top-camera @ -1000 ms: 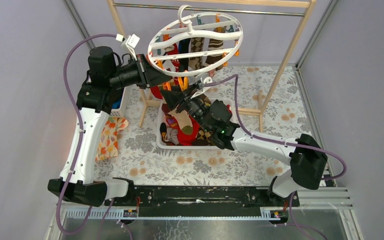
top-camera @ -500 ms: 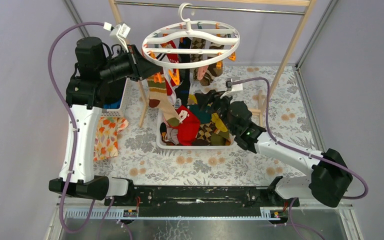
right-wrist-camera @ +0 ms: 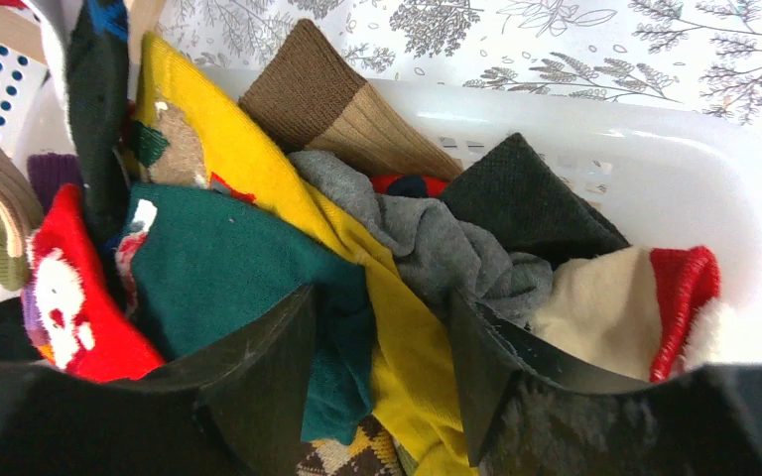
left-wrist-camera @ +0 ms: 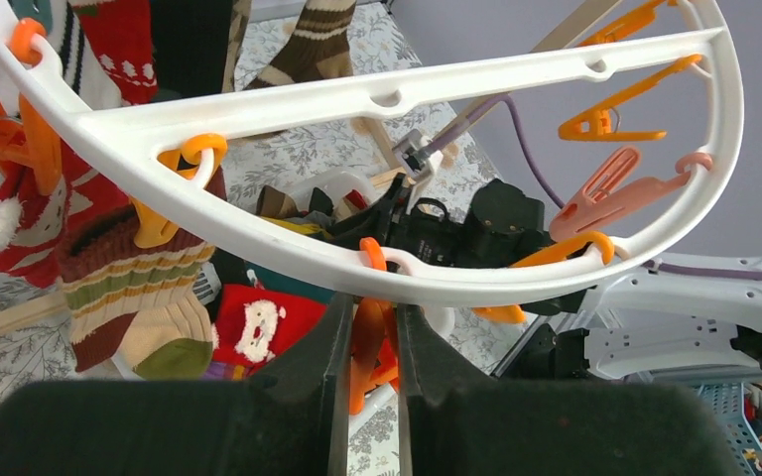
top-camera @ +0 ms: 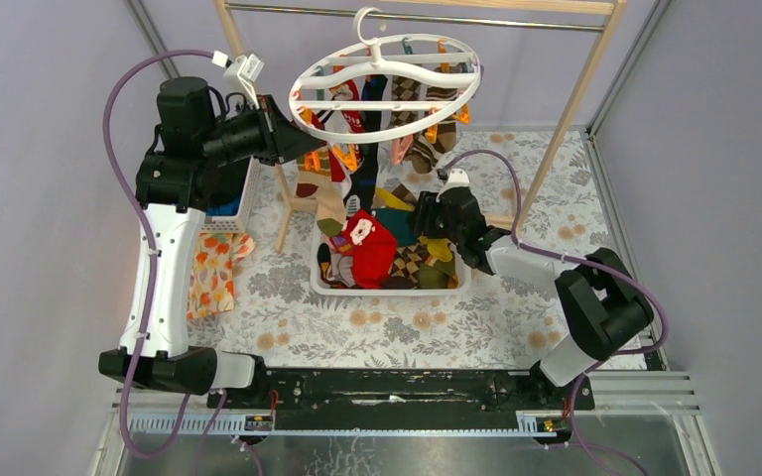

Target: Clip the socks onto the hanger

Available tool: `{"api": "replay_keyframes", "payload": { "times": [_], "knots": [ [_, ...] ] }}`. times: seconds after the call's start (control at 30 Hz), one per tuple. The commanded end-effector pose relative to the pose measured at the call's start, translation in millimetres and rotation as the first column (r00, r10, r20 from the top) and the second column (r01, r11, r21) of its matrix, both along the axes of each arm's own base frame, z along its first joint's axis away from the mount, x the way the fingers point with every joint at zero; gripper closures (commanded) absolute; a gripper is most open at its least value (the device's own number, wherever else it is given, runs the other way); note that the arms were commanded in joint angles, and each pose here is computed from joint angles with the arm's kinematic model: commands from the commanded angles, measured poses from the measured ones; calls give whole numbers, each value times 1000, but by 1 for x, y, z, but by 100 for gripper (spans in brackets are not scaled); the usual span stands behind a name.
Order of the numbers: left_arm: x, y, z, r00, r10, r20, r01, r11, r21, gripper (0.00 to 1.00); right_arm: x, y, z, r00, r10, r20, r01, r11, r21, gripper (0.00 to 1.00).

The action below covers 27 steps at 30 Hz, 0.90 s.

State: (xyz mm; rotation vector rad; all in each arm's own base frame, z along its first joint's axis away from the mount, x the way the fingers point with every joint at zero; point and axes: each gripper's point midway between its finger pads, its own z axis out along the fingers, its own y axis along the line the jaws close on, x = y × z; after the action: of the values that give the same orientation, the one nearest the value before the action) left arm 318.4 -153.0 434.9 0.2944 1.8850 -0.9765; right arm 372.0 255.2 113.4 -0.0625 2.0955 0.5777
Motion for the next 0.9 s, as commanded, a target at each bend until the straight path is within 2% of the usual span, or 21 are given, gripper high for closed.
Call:
{"api": "replay_keyframes", "payload": {
  "times": [0.0, 0.03, 0.2, 0.27, 0.57, 0.67, 0.77, 0.83, 0.87],
  "knots": [
    [-2, 0, 0, 1000, -16, 17, 16, 1000, -1, 100, 14, 16, 26, 995, 77, 69, -78, 997, 12, 47],
    [-3, 0, -1, 1000, -19, 17, 19, 1000, -2, 100, 15, 17, 27, 994, 86, 75, -87, 996, 14, 52],
    [-3, 0, -4, 1000, -22, 17, 22, 1000, 1, 100, 6, 28, 51, 979, 160, 127, -169, 983, 70, 92],
    [-3, 0, -4, 1000, -24, 15, 24, 1000, 1, 100, 1, 27, 64, 974, 168, 155, -182, 980, 84, 100],
    [-6, -2, -3, 999, -37, 17, 37, 999, -4, 100, -40, 20, 135, 938, 207, 277, -268, 941, 205, 100],
    [-7, -2, -2, 999, -39, 20, 40, 999, -4, 100, -60, 18, 137, 936, 249, 248, -304, 928, 216, 100],
    [-8, -2, -1, 999, -43, 23, 43, 999, -6, 100, -82, 13, 116, 943, 290, 165, -322, 920, 221, 100],
    [-9, -3, -2, 999, -48, 18, 48, 999, -8, 100, -98, 8, 95, 944, 315, 94, -328, 920, 215, 88],
    [-9, -3, -2, 999, -50, 19, 50, 999, -9, 100, -104, 6, 84, 944, 325, 54, -329, 921, 209, 76]
  ]
}}
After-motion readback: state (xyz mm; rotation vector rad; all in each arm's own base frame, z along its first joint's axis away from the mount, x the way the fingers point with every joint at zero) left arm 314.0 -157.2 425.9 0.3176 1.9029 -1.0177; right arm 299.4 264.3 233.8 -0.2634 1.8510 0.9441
